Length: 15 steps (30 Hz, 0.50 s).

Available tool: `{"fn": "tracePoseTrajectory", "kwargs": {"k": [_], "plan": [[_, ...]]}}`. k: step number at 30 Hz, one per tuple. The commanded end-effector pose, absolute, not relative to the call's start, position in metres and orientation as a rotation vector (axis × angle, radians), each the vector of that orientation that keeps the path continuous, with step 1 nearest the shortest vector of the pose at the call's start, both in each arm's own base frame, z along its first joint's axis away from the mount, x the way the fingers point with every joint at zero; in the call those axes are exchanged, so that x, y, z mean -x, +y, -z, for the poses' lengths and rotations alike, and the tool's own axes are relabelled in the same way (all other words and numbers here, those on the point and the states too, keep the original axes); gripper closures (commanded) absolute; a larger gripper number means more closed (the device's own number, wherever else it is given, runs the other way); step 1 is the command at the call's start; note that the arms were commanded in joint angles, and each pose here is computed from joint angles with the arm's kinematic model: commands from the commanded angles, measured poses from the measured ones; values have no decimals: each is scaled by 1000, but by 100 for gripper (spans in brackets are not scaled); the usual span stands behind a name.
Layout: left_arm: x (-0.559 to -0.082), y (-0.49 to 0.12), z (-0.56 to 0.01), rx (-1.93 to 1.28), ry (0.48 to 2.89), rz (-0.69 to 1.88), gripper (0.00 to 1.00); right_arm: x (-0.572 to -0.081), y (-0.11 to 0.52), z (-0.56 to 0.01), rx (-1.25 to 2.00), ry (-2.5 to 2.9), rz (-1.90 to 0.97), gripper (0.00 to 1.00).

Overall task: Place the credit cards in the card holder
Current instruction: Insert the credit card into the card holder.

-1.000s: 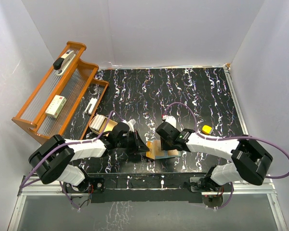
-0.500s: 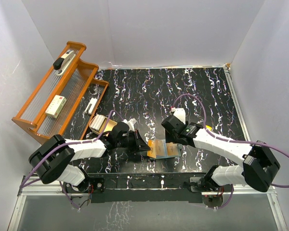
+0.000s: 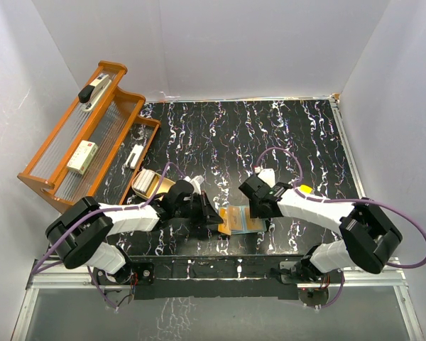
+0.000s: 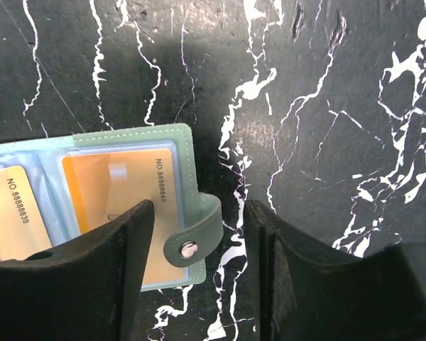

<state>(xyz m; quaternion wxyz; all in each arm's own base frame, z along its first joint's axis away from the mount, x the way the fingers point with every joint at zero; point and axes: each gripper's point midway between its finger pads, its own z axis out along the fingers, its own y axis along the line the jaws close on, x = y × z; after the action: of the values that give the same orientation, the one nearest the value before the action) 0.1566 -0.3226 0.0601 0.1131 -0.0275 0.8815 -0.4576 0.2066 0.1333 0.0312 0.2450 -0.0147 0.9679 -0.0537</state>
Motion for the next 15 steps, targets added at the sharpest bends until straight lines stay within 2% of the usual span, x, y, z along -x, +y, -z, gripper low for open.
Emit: {"fn": "tracePoseTrajectory", "kwargs": {"k": [1,10,15], "plan": [[-164,-332,-78,29,2523,1362,100,-212,138,-29,-23,2623,104,53],[-165,-326,-79,28,2528,1303,100,-202,161,-19,-12,2676,-76,78],[-165,-315,-84,40,2522,1248,100,-196,188,-23,-22,2684,-270,81]]}}
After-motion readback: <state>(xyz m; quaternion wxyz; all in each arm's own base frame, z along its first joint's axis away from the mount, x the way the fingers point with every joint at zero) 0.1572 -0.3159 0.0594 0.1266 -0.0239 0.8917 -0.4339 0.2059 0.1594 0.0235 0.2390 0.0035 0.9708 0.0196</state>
